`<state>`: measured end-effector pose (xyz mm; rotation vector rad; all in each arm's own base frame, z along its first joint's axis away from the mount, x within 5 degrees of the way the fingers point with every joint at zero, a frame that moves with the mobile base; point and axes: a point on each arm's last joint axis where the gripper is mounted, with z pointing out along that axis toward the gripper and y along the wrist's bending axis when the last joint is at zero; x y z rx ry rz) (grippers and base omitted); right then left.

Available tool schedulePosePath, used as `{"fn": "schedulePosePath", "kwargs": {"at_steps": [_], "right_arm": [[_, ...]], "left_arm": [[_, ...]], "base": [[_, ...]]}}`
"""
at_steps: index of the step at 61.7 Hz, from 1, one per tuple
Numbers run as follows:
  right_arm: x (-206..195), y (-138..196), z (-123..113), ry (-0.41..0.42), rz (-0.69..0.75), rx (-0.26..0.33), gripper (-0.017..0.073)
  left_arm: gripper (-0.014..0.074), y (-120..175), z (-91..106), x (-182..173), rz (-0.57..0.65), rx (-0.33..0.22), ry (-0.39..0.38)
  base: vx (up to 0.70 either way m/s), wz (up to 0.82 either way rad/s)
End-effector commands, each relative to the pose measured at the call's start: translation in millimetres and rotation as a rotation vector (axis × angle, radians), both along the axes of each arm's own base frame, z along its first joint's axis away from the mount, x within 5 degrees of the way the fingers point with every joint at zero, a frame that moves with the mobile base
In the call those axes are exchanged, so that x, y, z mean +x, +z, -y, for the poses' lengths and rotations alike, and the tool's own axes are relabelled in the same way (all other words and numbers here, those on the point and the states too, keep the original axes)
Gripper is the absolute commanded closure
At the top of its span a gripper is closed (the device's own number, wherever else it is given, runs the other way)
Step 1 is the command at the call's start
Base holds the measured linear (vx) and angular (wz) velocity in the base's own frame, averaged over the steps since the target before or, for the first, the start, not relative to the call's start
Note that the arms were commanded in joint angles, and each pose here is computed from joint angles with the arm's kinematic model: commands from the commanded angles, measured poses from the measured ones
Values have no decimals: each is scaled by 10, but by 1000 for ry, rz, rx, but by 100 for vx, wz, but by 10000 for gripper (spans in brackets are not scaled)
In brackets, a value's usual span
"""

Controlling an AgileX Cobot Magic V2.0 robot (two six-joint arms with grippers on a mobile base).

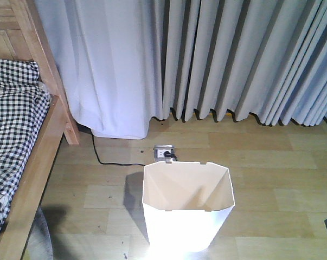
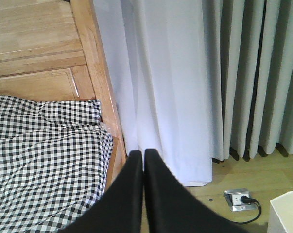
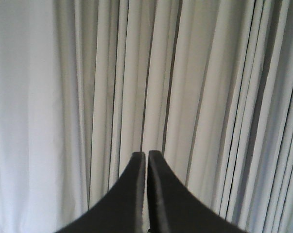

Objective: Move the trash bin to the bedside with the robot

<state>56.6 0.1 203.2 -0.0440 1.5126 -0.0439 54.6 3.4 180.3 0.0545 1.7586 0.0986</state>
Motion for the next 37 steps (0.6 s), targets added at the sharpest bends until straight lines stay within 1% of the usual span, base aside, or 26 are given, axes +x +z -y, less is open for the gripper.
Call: {"fn": "schedulePosePath", "kwargs": {"at_steps": [1,37], "right_arm": [[-8,15,-4,4,72,-12,570],[-7,12,-4,3,68,-12,570]], "left_arm": [[599,-24,13,13,55,-12,-15],[599,-24,13,13,55,-12,-15]], "base": [[0,0],[0,0]]}}
